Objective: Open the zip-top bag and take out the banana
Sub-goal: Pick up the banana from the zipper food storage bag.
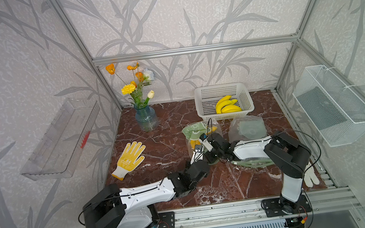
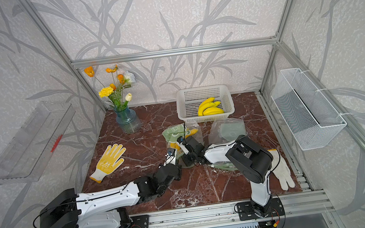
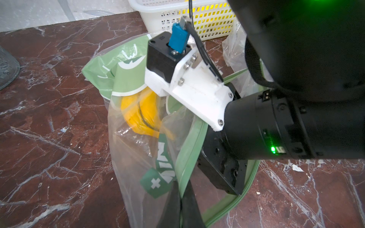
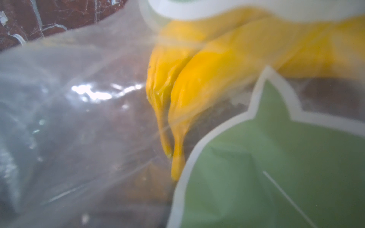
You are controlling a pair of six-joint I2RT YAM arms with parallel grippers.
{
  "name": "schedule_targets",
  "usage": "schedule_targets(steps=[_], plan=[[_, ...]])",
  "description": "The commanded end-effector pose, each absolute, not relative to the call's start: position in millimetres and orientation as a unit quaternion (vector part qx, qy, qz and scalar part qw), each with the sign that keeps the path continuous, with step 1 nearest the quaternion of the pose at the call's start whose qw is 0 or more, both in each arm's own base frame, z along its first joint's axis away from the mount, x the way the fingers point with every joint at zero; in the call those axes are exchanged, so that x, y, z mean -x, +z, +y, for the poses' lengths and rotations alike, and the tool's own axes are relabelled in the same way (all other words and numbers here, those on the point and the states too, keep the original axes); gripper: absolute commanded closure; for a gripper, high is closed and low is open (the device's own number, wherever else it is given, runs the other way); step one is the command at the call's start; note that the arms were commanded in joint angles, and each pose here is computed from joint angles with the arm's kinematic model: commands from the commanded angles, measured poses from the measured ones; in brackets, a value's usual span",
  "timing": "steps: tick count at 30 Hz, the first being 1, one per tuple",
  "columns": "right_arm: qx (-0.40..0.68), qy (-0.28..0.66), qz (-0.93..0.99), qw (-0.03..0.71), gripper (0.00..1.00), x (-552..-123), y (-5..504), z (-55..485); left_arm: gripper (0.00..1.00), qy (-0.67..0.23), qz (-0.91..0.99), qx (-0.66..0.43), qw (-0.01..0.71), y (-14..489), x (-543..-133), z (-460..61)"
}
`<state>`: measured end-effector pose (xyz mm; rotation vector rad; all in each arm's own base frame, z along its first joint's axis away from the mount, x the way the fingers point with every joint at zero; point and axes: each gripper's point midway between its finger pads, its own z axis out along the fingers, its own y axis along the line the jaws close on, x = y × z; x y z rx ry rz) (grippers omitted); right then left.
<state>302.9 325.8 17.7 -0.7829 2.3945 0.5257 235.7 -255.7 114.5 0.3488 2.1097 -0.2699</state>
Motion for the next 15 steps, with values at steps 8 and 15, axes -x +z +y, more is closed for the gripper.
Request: schedule_targets(steps=[8, 15], plan=[[0.286, 0.199, 0.894, 0.282, 0.77, -298.6, 18.0, 317.6, 1.0, -0.115, 0.859, -0.13, 0.482, 122.5, -239.0, -254.3], [0.276, 0.209, 0.885, 0.31, 0.7, -310.5, 34.9, 325.6, 1.0, -0.121, 0.859, -0.132, 0.479, 122.3, -238.7, -258.2]])
